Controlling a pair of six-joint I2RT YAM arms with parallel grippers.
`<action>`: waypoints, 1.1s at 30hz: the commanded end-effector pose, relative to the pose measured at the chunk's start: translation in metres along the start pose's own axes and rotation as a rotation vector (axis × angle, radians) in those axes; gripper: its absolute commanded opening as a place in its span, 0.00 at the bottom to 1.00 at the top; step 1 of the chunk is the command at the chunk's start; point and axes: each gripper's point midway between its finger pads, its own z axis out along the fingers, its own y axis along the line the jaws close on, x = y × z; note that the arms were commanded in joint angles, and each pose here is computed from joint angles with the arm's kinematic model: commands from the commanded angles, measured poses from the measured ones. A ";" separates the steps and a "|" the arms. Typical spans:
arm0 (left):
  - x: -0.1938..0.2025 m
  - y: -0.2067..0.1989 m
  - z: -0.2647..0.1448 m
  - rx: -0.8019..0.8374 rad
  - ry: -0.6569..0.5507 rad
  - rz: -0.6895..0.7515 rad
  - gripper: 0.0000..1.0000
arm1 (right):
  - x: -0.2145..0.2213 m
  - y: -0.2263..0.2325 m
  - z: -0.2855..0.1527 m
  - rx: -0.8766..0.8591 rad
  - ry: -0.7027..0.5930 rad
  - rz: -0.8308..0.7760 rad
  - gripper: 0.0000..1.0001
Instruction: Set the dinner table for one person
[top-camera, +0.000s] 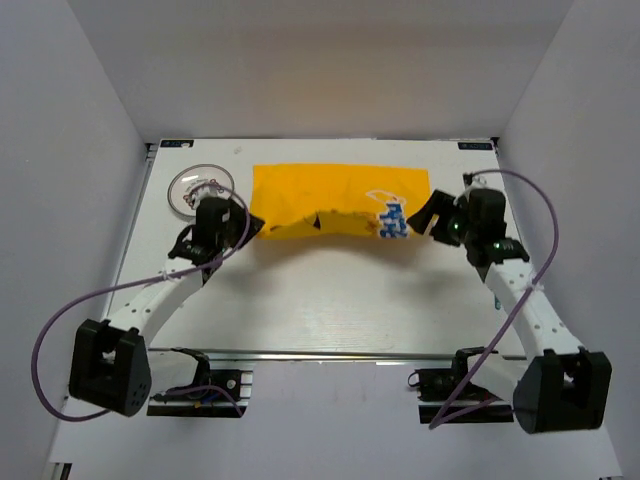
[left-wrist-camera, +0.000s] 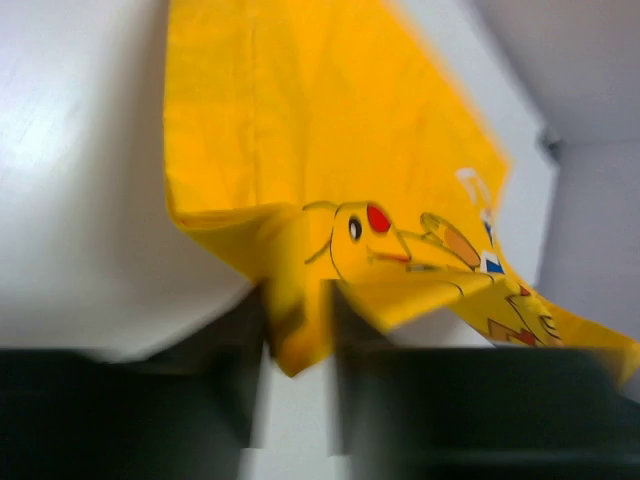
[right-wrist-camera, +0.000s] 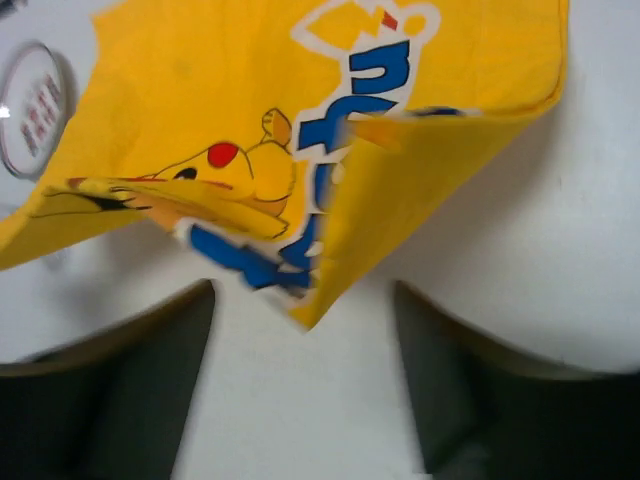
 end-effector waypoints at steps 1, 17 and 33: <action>0.032 0.040 -0.031 -0.062 0.026 -0.101 0.56 | 0.018 0.010 -0.022 -0.100 -0.079 0.033 0.89; 0.000 -0.054 -0.037 0.113 0.147 0.092 0.98 | 0.047 -0.034 0.020 0.179 0.220 0.006 0.89; 0.114 0.064 0.102 -0.585 0.624 0.367 0.98 | 0.103 -0.082 0.108 0.478 0.587 -0.175 0.89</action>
